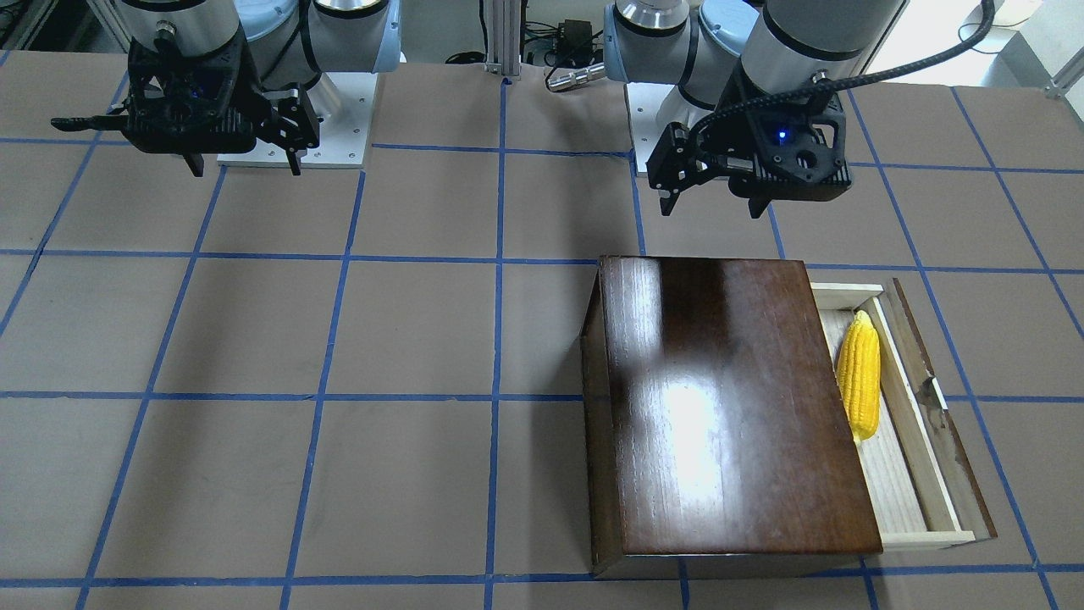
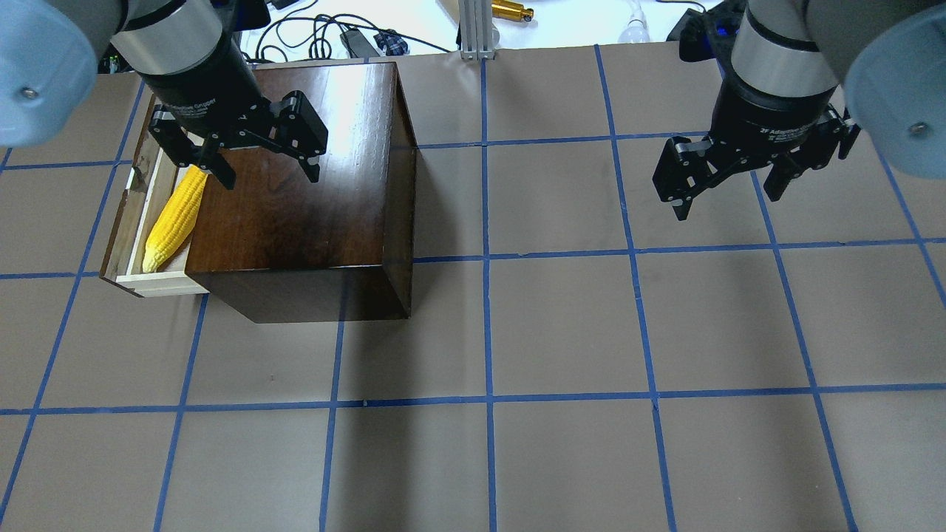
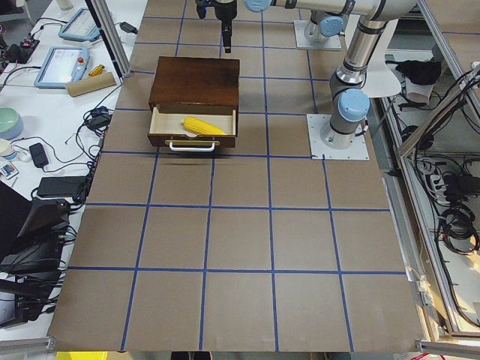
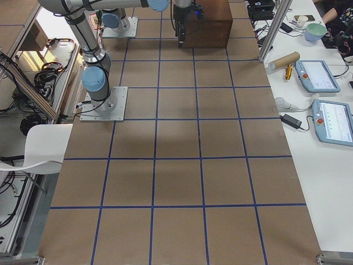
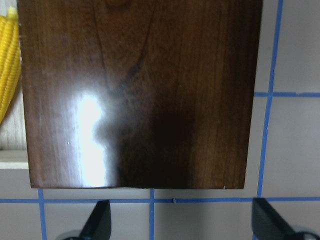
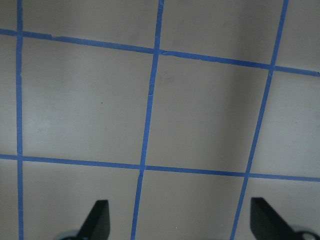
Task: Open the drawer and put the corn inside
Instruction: 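Lower the corn into the drawer, open the left gripper, raise it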
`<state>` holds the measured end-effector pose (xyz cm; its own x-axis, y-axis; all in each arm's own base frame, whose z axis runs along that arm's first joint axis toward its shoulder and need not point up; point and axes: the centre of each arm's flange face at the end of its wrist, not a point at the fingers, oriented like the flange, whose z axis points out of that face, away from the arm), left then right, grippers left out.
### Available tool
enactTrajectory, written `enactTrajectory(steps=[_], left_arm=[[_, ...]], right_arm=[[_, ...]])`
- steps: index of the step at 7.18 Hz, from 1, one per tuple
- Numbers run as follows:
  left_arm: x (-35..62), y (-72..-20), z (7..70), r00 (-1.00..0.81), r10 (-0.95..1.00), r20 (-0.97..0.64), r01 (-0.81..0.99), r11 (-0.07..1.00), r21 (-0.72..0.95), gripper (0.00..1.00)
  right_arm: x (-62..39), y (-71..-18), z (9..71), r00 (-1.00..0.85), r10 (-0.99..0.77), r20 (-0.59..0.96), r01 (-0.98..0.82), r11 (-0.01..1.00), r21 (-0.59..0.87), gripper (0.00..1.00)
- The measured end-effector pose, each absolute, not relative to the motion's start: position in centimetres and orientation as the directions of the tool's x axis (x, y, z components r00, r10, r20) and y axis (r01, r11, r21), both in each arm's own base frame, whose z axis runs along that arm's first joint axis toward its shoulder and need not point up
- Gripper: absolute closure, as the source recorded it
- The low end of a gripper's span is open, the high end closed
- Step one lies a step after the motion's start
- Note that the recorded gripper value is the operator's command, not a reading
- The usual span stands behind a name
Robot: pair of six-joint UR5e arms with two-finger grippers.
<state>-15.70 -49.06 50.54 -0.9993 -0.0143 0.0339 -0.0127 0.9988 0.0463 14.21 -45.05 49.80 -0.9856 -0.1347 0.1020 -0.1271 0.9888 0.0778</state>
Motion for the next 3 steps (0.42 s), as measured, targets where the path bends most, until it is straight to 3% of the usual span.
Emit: enactTrajectory(steps=[3], left_arm=[[-15.85, -48.55, 50.69, -0.999, -0.008, 0.033, -0.007, 0.999, 0.044, 0.00]], right_arm=[[14.20, -45.06, 49.80, -0.986, -0.134, 0.103, -0.126, 0.989, 0.078, 0.00]])
